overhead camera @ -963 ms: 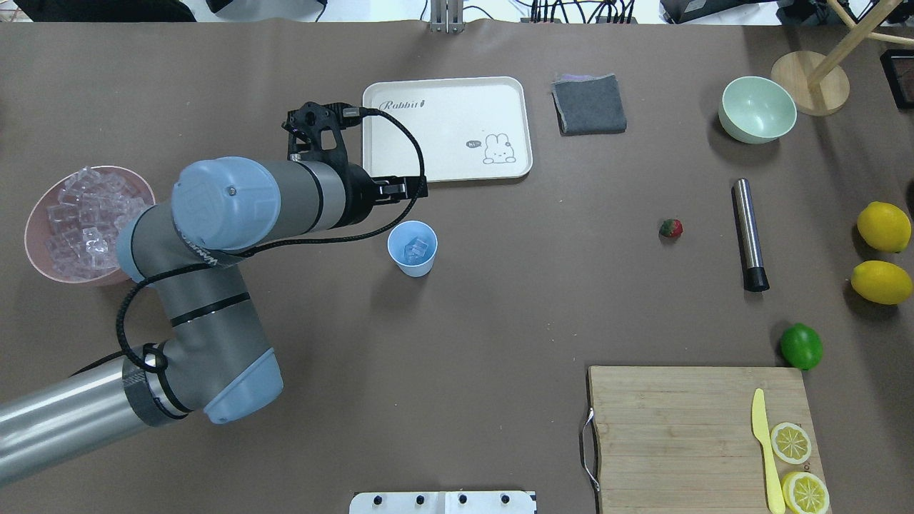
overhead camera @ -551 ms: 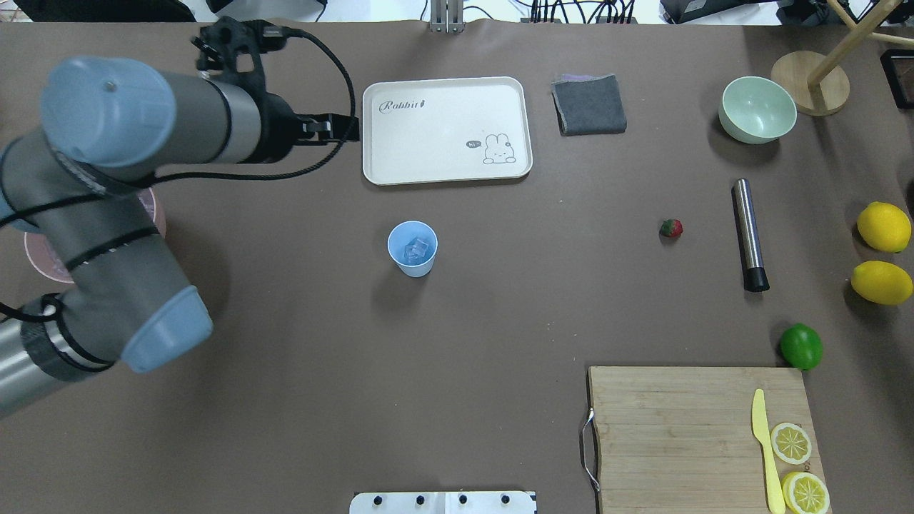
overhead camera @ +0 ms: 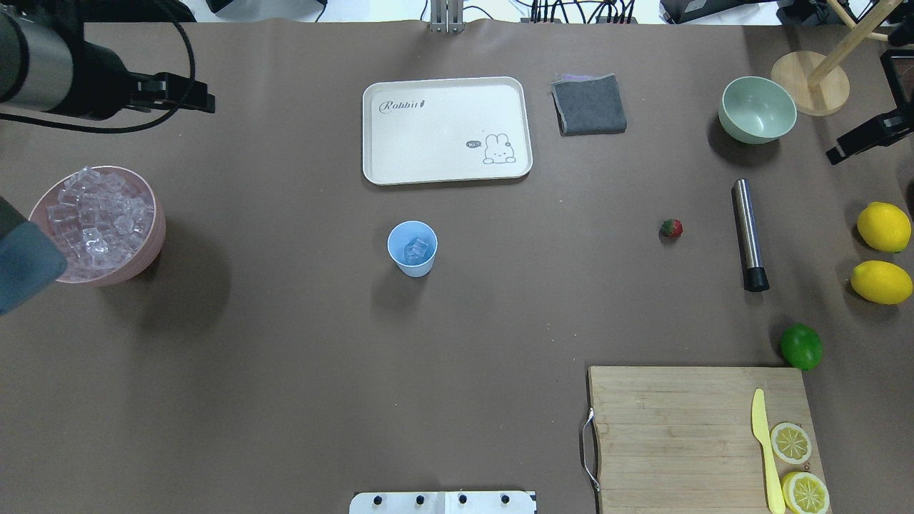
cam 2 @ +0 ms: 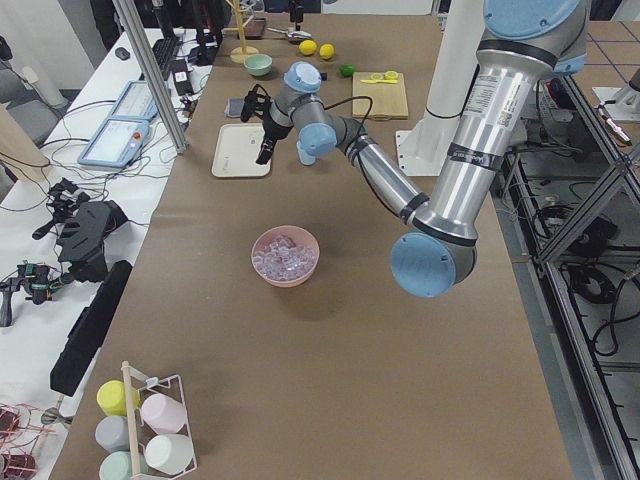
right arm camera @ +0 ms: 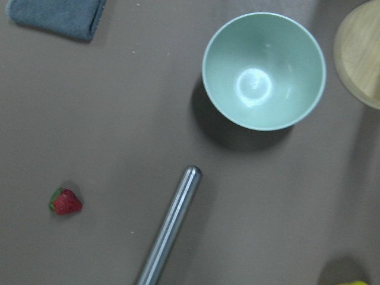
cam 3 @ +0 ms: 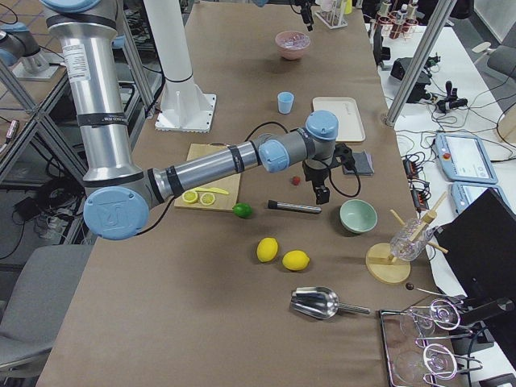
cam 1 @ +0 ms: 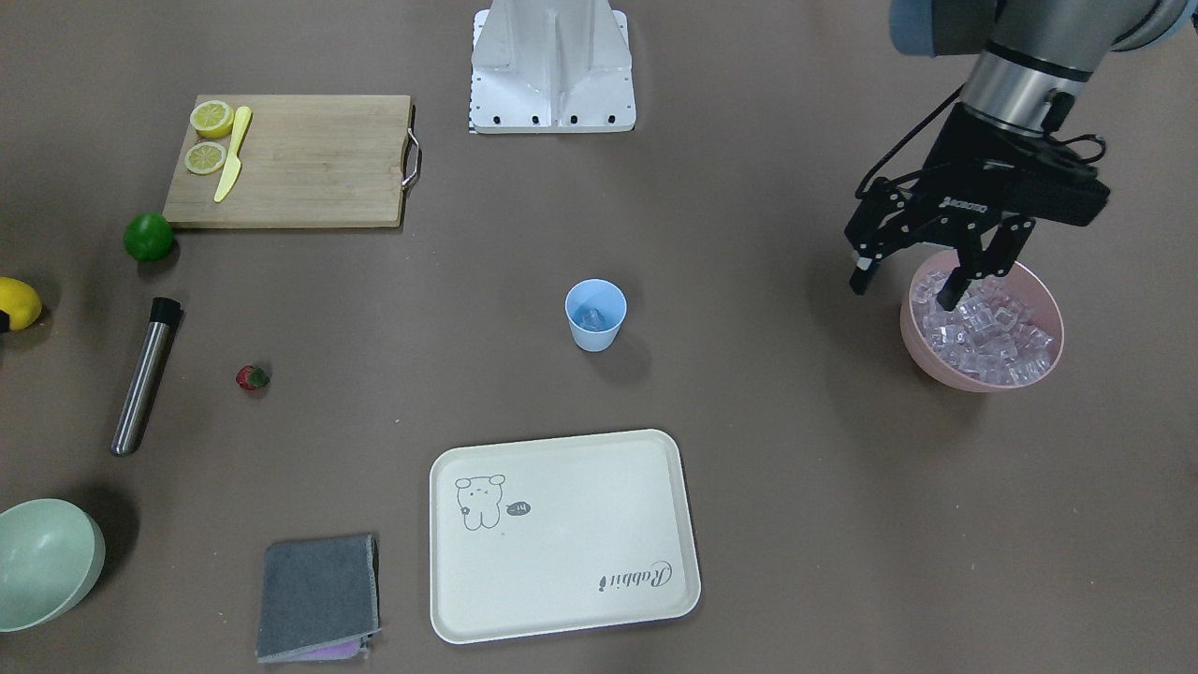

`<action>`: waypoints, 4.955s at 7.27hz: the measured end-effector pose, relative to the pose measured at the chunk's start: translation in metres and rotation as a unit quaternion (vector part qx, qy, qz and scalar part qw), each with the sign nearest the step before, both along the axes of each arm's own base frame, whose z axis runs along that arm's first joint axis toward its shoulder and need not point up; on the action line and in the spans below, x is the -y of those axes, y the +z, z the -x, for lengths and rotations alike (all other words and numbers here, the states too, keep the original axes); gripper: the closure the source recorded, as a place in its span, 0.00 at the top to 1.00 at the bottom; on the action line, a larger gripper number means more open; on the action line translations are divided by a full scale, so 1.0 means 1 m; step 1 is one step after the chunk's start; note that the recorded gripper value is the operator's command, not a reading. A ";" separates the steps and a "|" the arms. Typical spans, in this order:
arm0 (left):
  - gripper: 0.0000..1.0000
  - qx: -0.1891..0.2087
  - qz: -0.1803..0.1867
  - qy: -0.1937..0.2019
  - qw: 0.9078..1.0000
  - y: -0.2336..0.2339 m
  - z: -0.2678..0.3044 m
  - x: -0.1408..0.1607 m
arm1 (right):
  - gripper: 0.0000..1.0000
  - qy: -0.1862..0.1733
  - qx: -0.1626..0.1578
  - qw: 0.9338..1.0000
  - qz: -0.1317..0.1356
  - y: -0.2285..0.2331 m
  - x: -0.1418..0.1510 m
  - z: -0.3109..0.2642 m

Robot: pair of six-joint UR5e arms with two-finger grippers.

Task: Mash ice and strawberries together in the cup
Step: 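Retract the left arm to rest while the right gripper moves toward the strawberry, then lower the right gripper and grasp the red strawberry, then carry the strawberry with the right gripper over the light-blue cup, then lower the right gripper into the cup and release the strawberry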

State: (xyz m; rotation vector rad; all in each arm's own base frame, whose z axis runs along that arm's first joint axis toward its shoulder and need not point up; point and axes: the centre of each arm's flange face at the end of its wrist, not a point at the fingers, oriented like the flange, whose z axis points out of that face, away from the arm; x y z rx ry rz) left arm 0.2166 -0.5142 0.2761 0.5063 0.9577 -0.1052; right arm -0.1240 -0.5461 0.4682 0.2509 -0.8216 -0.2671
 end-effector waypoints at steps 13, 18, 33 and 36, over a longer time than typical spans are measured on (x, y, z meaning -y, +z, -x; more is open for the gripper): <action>0.97 0.015 0.006 0.013 1.000 0.031 0.030 0.009 | 0.00 -0.006 -0.026 1.000 0.013 0.006 -0.024 0.233; 0.97 0.014 0.006 0.013 1.000 0.031 0.030 0.009 | 0.00 0.013 -0.011 1.000 0.000 -0.024 -0.003 0.223; 0.97 0.027 0.034 0.001 0.999 0.074 0.034 0.030 | 0.00 0.091 0.127 0.983 -0.097 -0.318 -0.127 0.455; 0.97 0.030 0.037 0.001 0.999 0.078 0.033 0.031 | 1.00 0.101 0.119 0.982 -0.103 -0.319 -0.127 0.467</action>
